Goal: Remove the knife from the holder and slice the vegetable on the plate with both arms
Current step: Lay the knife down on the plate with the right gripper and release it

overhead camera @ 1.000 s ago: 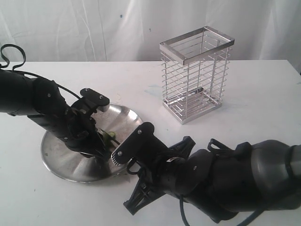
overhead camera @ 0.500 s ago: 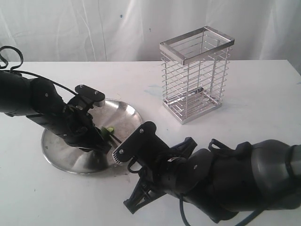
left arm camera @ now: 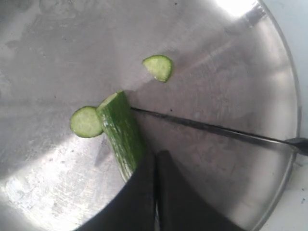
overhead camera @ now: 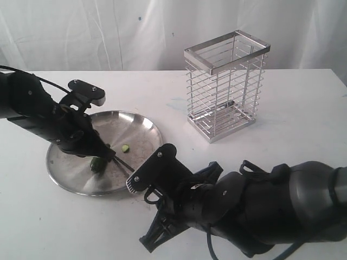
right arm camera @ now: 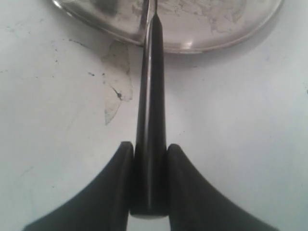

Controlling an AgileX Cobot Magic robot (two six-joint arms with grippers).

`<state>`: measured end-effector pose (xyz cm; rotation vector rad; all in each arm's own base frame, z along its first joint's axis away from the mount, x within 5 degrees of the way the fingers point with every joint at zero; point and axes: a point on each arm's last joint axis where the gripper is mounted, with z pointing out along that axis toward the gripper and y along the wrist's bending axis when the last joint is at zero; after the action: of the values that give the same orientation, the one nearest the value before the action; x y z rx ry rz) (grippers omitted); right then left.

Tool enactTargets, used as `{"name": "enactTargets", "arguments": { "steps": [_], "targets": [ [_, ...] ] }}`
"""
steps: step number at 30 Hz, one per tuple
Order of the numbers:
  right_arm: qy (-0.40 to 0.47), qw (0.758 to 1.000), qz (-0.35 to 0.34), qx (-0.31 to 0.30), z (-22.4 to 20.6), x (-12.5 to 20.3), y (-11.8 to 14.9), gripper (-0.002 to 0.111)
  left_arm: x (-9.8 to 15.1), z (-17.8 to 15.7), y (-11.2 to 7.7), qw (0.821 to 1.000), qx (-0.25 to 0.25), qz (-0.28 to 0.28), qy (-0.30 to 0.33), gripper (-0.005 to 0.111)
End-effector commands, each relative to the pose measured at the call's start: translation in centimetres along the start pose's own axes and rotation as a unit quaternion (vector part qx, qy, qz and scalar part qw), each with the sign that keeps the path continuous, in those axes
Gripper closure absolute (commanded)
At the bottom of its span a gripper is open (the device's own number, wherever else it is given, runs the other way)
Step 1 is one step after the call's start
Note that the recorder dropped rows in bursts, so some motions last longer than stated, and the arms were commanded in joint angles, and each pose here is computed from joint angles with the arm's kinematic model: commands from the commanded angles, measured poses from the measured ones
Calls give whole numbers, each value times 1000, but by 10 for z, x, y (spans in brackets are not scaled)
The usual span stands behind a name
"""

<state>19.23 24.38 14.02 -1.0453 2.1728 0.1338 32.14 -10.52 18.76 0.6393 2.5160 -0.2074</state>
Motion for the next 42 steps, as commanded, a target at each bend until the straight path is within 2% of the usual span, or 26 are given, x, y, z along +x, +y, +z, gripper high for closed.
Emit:
{"name": "enactTargets", "arguments": {
  "steps": [1, 8, 10, 11, 12, 15, 19, 28, 36, 39, 42],
  "targets": [
    [-5, 1000, -3, -5, -2, -2, 0, 108, 3, -6, -2, 1000, 10, -5, 13, 107],
    [-15, 999, 4, 51, -4, -5, -10, 108, 0, -18, -4, 1000, 12, -2, 5, 105],
    [-18, 998, 6, 55, -5, -6, -11, 108, -1, -22, -4, 1000, 11, -1, 0, 97],
    [-19, 998, 6, 55, -6, -6, -11, 108, -1, -24, -4, 1000, 10, -1, -4, 92],
    [-24, 998, 8, 55, -6, -10, -12, 108, -3, -27, -5, 1000, 9, 0, -9, 81],
    [-48, 997, 9, 59, -5, -27, -12, 108, -3, -32, -6, 1000, 12, -4, -12, 67],
    [-58, 997, 12, 57, 8, -44, -12, 108, 0, -33, -8, 1000, 20, -4, 3, 67],
    [-40, 998, 28, 45, 44, -53, -19, 108, 1, -33, -9, 1000, 24, -12, 11, 67],
    [-38, 998, 38, 24, 57, -59, -20, 107, 2, -33, -9, 999, 27, -17, 17, 67],
    [-35, 998, 45, 12, 57, -58, -22, 97, 3, -33, -10, 999, 29, -23, 19, 67],
    [-36, 998, 56, 10, 58, -59, -23, 81, 3, -34, -10, 999, 29, -24, 19, 67]
  ]
}}
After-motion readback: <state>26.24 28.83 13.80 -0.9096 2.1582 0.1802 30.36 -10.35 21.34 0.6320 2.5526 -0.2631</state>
